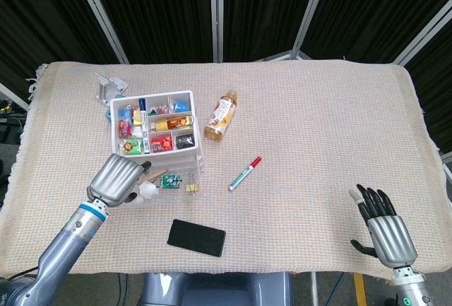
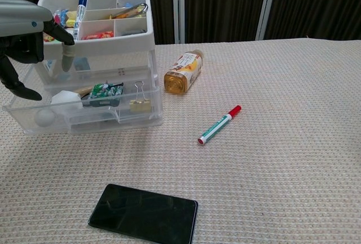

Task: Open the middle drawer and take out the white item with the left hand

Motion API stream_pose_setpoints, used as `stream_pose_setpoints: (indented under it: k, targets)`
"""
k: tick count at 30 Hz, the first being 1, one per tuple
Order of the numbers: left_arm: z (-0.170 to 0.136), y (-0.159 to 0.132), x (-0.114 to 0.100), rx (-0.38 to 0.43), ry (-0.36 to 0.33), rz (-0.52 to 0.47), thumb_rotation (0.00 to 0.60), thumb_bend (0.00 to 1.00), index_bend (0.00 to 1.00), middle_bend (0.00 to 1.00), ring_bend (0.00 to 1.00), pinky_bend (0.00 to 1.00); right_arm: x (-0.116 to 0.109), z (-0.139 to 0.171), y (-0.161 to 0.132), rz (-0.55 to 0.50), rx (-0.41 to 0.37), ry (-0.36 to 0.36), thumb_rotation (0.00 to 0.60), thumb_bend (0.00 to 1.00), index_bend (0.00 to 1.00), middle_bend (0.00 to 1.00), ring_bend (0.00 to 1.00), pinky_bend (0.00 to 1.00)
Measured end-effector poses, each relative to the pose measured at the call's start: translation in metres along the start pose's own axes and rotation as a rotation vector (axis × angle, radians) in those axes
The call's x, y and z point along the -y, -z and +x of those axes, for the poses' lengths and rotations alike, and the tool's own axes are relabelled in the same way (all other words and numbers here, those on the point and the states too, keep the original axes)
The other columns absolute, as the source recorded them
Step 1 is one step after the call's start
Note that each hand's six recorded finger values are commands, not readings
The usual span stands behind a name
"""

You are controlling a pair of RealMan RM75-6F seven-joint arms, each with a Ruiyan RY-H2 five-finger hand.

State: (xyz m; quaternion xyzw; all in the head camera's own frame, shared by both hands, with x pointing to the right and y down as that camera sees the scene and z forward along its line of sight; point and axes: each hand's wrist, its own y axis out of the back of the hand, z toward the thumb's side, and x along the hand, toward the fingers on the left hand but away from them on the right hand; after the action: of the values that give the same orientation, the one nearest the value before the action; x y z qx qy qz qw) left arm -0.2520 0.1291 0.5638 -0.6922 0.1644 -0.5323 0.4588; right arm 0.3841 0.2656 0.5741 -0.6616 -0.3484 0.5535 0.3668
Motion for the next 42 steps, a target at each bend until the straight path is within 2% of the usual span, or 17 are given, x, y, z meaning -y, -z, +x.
stream_pose_setpoints:
  k: [17, 22, 32, 34, 40, 42]
  targets:
    - [0.014, -0.004, 0.010, -0.031, 0.069, 0.034, 0.600, 0.16, 0.45, 1.00, 1.00, 0.89, 0.000, 0.000, 0.001, -0.009, 0.001, -0.004, 0.600, 0.02, 0.00, 0.00, 0.00, 0.00]
    - [0.018, -0.006, 0.013, -0.034, 0.089, 0.036, 0.600, 0.16, 0.48, 1.00, 1.00, 0.89, 0.000, -0.001, 0.001, -0.012, 0.001, -0.003, 0.600, 0.02, 0.00, 0.00, 0.00, 0.00]
    - [0.021, -0.013, 0.016, -0.029, 0.111, 0.031, 0.600, 0.19, 0.46, 1.00, 1.00, 0.89, 0.001, -0.001, 0.000, -0.014, -0.003, -0.012, 0.600, 0.02, 0.00, 0.00, 0.00, 0.00]
    - [0.021, -0.014, 0.017, -0.029, 0.118, 0.030, 0.600, 0.23, 0.47, 1.00, 1.00, 0.89, 0.002, -0.001, 0.000, -0.013, -0.004, -0.014, 0.600, 0.02, 0.00, 0.00, 0.00, 0.00]
    - [0.020, -0.015, 0.019, -0.020, 0.124, 0.016, 0.600, 0.50, 0.53, 1.00, 1.00, 0.89, 0.005, -0.001, 0.000, -0.010, -0.005, -0.022, 0.600, 0.02, 0.00, 0.00, 0.00, 0.00]
    - [0.019, -0.015, 0.019, -0.017, 0.125, 0.006, 0.600, 0.57, 0.55, 1.00, 1.00, 0.89, 0.005, -0.001, -0.001, -0.010, -0.007, -0.023, 0.600, 0.02, 0.00, 0.00, 0.00, 0.00]
